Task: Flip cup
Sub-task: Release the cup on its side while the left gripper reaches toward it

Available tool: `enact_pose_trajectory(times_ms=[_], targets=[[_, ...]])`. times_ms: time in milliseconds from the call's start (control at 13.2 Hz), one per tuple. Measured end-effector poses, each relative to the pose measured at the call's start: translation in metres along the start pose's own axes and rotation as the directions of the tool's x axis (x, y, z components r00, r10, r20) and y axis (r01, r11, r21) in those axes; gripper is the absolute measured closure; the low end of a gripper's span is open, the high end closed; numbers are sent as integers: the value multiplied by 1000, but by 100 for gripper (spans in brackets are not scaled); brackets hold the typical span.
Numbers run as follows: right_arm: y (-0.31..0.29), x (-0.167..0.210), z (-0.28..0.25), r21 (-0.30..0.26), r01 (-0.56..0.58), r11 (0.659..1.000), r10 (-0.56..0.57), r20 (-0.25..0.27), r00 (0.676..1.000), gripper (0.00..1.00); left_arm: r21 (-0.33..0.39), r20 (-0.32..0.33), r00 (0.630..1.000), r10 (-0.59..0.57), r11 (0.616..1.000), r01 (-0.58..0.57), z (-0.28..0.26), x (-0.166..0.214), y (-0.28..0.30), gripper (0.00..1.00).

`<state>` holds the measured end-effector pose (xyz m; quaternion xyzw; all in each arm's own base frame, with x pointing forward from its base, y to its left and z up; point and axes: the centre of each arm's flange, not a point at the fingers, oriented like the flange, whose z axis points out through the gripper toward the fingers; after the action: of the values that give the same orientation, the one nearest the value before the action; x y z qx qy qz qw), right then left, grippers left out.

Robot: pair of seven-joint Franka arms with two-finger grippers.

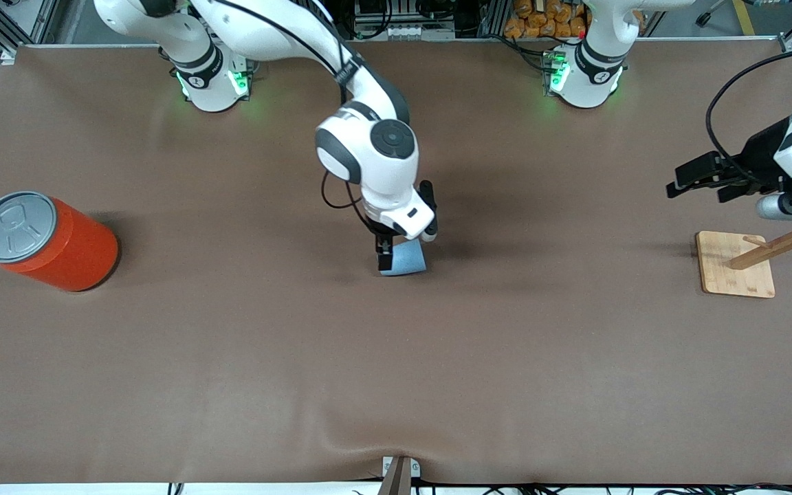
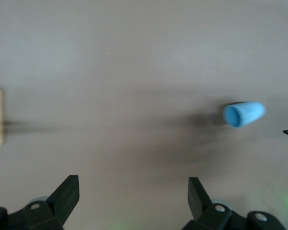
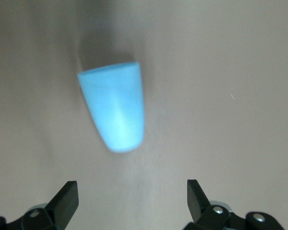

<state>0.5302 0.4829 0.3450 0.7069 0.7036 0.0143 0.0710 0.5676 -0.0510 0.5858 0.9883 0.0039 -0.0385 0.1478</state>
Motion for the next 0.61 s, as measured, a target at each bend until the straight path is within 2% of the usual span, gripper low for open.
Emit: enact_pose_trajectory(times_ms=[151,303,378,606], targets=[[31,-47,-26,39,-99,994,99,-8,995,0,-112,39,999,-17,994,21,19,10,5,0],[64,-106,-43,76,-204,976,204,-1,979,0,-233,100,994,-53,969,75,52,26,0,0],[79,-136,-52,78,-266,961,266,1,964,0,-286,121,990,-78,952,110,72,34,-3,0],[116,-220,-82,52,-459,887,460,-12,888,0,-406,162,976,-148,891,202,133,43,-7,0]])
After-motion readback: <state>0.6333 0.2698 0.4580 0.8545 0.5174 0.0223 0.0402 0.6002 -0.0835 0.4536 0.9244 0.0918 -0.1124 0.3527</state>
